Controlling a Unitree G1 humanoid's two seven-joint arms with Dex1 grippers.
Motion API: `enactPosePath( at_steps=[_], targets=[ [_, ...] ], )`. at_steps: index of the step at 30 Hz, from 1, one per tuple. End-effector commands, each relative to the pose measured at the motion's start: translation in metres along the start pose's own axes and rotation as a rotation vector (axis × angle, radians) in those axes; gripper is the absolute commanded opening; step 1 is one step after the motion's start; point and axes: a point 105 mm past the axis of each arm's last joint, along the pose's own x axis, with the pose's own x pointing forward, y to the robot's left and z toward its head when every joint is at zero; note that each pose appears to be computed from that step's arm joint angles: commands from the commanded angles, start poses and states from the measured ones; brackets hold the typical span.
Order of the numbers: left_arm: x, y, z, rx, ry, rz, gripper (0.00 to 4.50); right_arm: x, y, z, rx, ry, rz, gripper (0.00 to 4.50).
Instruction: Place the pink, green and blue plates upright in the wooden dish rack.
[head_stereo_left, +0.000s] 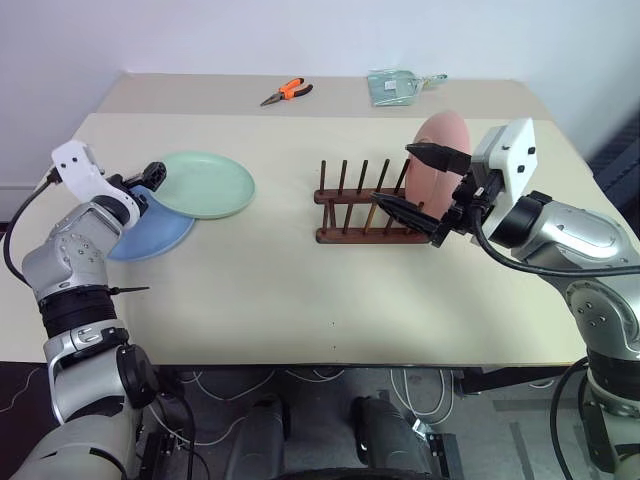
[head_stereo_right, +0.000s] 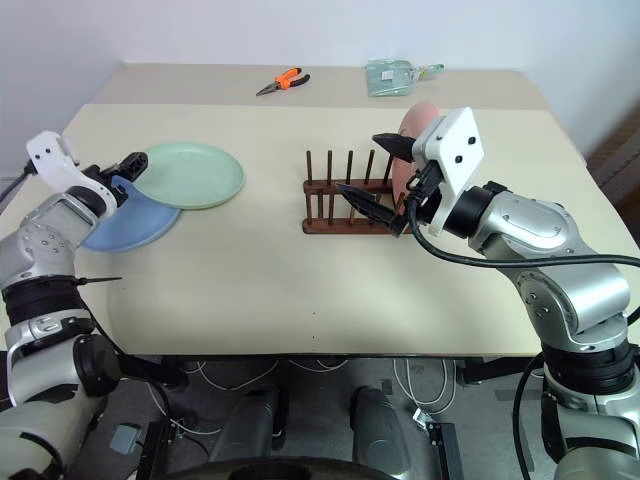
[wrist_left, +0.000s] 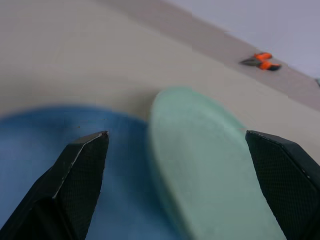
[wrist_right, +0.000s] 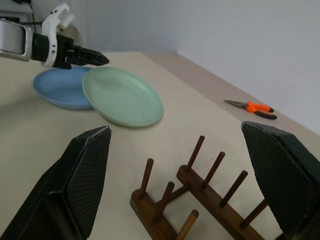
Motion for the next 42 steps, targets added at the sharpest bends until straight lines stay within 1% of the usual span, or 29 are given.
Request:
enactPosePath(
  at_steps=[1, 2, 4, 5, 6, 10, 12, 14, 15, 16, 17, 19, 22, 23, 24, 26, 30, 32, 33, 34, 36, 40, 41, 42],
  targets=[
    [0.001, -0.008, -0.001, -0.050, 0.032, -0.009, 4.50, -0.002, 0.000, 0.007, -0.040, -0.029, -0.007, 4.27],
    [0.003, -0.009, -0.004, -0.068, 0.047, -0.012, 4.50, -0.002, 0.000, 0.007, -0.045, -0.026, -0.008, 4.27],
    [0.007, -0.016, -0.009, -0.095, 0.074, -0.030, 3.97, -0.001, -0.001, 0.006, -0.058, -0.026, -0.019, 4.50],
    [0.009, -0.018, -0.010, -0.109, 0.085, -0.035, 3.65, -0.001, -0.001, 0.007, -0.064, -0.028, -0.026, 4.50],
    [0.011, -0.019, -0.011, -0.117, 0.092, -0.036, 3.21, -0.001, -0.001, 0.007, -0.068, -0.030, -0.030, 4.50],
    [0.016, -0.022, -0.009, -0.145, 0.094, -0.047, 1.17, -0.002, -0.002, 0.007, -0.081, -0.027, -0.045, 4.50],
    [0.016, -0.036, 0.003, -0.145, 0.043, -0.127, 0.10, -0.003, -0.004, 0.008, -0.083, -0.020, -0.055, 4.50],
    [0.011, -0.058, 0.018, -0.121, -0.022, -0.238, 0.04, -0.002, -0.004, 0.009, -0.104, -0.008, -0.047, 4.50],
    [0.009, -0.064, 0.022, -0.111, -0.038, -0.270, 0.04, -0.002, -0.003, 0.010, -0.115, -0.005, -0.041, 4.50],
    [0.005, -0.083, 0.026, -0.046, -0.049, -0.330, 0.04, 0.004, 0.003, 0.015, -0.157, -0.006, -0.019, 4.50],
    [0.001, -0.100, 0.028, 0.003, -0.055, -0.386, 0.04, 0.010, 0.010, 0.018, -0.204, -0.005, 0.005, 4.50],
    [-0.005, -0.129, 0.031, 0.049, -0.061, -0.472, 0.04, 0.020, 0.022, 0.019, -0.293, 0.008, 0.050, 4.50],
    [-0.018, -0.171, 0.036, 0.102, -0.072, -0.585, 0.04, 0.039, 0.039, 0.010, -0.440, 0.034, 0.105, 4.50],
    [-0.021, -0.179, 0.037, 0.109, -0.074, -0.606, 0.04, 0.044, 0.042, 0.009, -0.471, 0.036, 0.115, 4.50],
    [-0.027, -0.191, 0.038, 0.120, -0.077, -0.646, 0.04, 0.053, 0.042, 0.005, -0.523, 0.047, 0.109, 4.50],
    [-0.035, -0.204, 0.037, 0.138, -0.078, -0.687, 0.04, 0.064, 0.040, 0.000, -0.593, 0.066, 0.093, 4.50],
    [-0.053, -0.233, 0.030, 0.098, -0.048, -0.781, 0.04, 0.090, 0.027, -0.013, -0.704, 0.099, 0.017, 4.50],
    [-0.059, -0.238, 0.025, 0.086, -0.036, -0.801, 0.00, 0.095, 0.020, -0.021, -0.747, 0.123, -0.012, 3.96],
    [-0.060, -0.237, 0.024, 0.082, -0.030, -0.795, 0.00, 0.094, 0.017, -0.024, -0.764, 0.136, -0.024, 3.61],
    [-0.060, -0.236, 0.022, 0.068, -0.023, -0.788, 0.00, 0.093, 0.015, -0.028, -0.780, 0.148, -0.025, 3.17],
    [-0.063, -0.233, 0.019, 0.036, -0.009, -0.783, 0.00, 0.091, 0.014, -0.031, -0.793, 0.158, -0.025, 2.13],
    [-0.063, -0.226, 0.017, 0.026, -0.005, -0.770, 0.00, 0.089, 0.014, -0.029, -0.802, 0.148, -0.036, 0.10],
    [-0.062, -0.225, 0.019, 0.005, -0.010, -0.768, 0.00, 0.088, 0.016, -0.029, -0.809, 0.144, -0.034, 0.04],
    [-0.062, -0.225, 0.022, -0.013, -0.020, -0.769, 0.80, 0.088, 0.017, -0.029, -0.815, 0.140, -0.034, 0.00]
  ],
)
